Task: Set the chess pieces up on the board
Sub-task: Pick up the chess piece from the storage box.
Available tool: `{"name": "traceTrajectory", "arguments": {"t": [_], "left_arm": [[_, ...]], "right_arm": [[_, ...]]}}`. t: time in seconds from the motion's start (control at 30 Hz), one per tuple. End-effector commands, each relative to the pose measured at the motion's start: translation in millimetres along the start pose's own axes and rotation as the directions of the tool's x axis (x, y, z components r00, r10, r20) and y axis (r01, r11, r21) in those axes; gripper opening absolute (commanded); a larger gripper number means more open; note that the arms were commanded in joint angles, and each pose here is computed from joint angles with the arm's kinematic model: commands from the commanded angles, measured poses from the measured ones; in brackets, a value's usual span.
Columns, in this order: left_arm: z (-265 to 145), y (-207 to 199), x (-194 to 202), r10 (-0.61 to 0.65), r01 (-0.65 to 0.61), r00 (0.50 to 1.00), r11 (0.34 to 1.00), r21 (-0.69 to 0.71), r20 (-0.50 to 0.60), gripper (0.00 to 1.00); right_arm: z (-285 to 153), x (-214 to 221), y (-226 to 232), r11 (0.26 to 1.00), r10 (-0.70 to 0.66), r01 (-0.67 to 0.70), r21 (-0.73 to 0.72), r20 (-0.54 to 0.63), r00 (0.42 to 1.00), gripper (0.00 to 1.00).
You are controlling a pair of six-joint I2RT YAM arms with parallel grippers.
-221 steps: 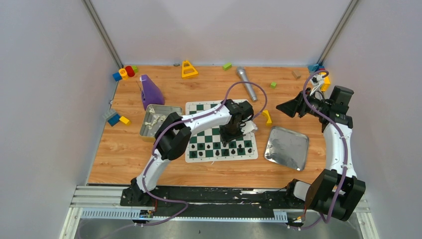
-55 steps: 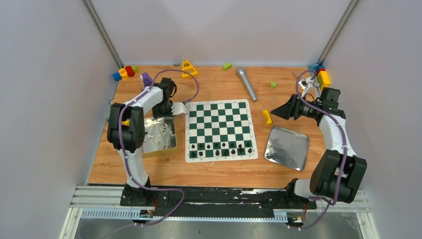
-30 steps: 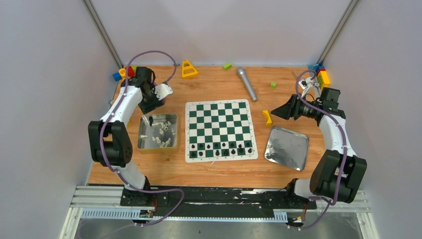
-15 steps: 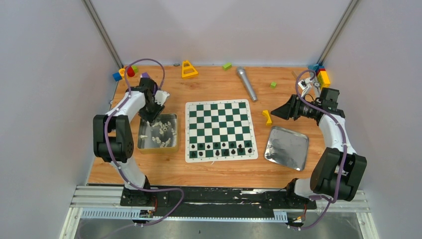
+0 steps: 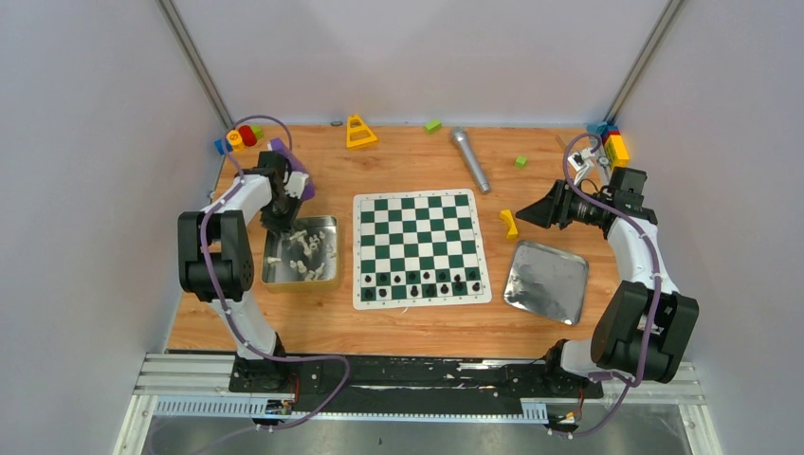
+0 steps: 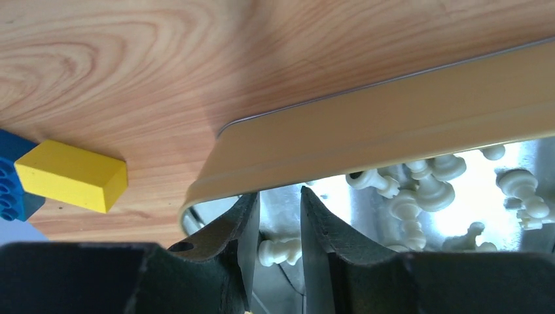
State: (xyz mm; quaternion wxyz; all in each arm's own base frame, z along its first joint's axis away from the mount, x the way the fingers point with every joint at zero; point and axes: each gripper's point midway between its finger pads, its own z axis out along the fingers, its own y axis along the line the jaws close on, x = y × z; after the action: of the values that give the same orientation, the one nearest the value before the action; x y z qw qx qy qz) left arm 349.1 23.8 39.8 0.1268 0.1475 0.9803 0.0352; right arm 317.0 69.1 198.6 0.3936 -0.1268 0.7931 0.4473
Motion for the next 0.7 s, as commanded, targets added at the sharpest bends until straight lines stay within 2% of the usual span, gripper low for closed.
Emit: {"name": "traceTrajectory", "arguments": {"t": [0.0, 0.67], "left_arm": [[-17.4, 7.4, -12.5, -0.075, 0.075, 0.993, 0.997, -0.002, 0.096, 0.36], [-3.7, 2.0, -20.6, -0.202, 0.197, 0.966, 0.979, 0.045, 0.164, 0.32]], "right_arm": [[-2.6, -9.5, 10.2, 0.997, -0.075, 0.076, -0.025, 0.023, 0.997, 0.56], [-2.8, -9.4, 12.9, 0.996, -0.077, 0.078, -0.034, 0.024, 0.997, 0.56]]}}
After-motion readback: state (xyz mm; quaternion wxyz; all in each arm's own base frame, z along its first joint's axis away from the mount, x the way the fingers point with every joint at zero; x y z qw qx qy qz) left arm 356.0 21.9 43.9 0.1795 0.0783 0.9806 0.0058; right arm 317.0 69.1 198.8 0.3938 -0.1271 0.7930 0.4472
